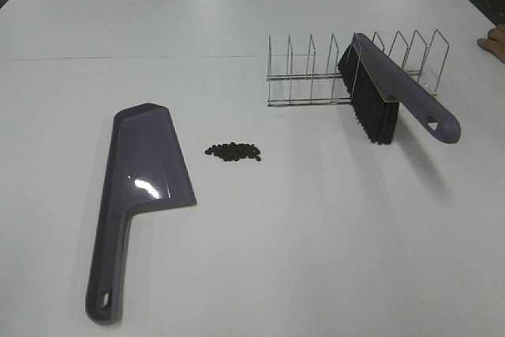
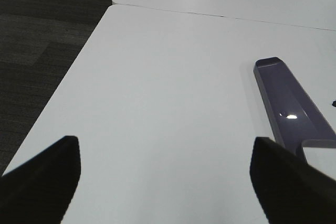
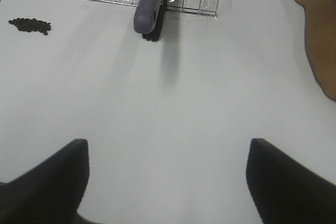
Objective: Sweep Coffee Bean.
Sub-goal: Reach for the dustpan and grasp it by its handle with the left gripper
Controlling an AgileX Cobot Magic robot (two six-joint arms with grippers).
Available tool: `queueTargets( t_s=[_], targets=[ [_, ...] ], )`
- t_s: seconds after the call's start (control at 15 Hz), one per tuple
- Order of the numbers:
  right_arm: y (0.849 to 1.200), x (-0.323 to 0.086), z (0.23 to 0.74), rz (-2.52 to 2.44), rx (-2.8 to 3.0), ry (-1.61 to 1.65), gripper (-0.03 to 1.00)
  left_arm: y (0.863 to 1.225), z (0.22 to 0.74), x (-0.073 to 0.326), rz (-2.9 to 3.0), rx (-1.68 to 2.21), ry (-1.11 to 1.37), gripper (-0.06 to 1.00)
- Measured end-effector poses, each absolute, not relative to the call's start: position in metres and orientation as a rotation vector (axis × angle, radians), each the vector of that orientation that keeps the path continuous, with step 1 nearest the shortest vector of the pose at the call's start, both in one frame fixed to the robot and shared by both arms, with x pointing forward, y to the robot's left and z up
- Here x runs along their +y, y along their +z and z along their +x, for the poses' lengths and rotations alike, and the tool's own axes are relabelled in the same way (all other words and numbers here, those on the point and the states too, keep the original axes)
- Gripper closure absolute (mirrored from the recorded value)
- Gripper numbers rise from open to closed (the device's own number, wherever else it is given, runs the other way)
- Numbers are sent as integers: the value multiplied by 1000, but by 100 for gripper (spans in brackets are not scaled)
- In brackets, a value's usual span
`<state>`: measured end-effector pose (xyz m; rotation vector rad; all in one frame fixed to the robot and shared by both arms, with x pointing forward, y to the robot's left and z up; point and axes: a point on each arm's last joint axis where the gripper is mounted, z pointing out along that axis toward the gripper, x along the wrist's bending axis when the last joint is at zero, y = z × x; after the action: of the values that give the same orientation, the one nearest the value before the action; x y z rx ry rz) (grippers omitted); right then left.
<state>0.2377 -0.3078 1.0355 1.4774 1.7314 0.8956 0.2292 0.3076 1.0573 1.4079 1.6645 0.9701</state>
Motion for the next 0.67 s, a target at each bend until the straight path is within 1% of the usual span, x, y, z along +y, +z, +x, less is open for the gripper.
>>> queueTargets(
  t_s=[0.67],
  targets=[
    [1035, -308, 238, 1478, 1732, 897, 25, 1057, 229, 307, 1417, 1659, 975, 15]
  ],
)
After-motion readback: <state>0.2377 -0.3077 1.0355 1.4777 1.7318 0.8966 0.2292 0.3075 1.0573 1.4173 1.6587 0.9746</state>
